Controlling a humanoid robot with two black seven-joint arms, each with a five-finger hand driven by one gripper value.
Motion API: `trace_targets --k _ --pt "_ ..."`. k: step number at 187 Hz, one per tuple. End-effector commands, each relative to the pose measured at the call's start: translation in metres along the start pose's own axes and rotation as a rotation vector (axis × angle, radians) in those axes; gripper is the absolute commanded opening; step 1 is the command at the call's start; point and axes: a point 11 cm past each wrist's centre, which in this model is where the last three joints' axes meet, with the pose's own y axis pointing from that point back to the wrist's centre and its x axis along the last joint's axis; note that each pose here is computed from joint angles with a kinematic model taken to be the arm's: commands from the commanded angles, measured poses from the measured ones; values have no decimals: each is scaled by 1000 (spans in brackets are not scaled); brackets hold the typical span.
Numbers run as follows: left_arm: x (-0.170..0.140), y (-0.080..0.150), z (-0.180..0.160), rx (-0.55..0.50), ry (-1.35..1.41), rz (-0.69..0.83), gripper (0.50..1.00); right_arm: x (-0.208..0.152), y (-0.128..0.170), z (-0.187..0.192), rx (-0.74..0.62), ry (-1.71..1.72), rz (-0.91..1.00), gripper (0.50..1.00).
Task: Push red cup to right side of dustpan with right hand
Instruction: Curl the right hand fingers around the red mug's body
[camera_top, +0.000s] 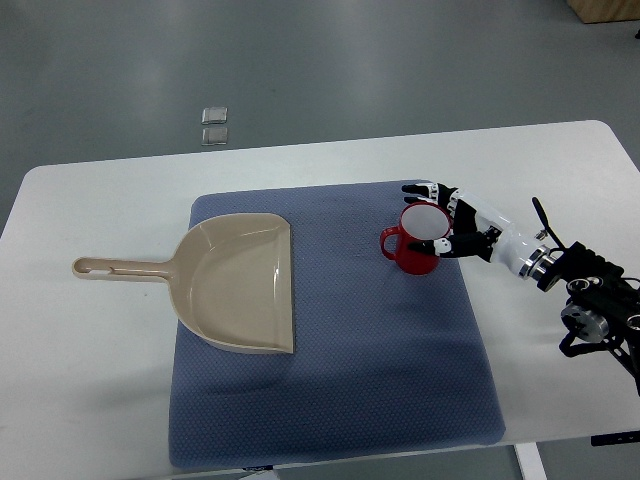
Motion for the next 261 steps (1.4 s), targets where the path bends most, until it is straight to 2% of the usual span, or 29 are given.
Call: trace_targets --k 1,134,261 --pt "0 0 0 -1 -1 0 1000 -1 -1 3 -5 -6 4 934" --pt "0 0 0 -1 -1 0 1000 -22 -7 19 -26 -15 5 934" --pt "0 0 0 -1 2 0 1000 -15 -12 12 -7 -17 30 932"
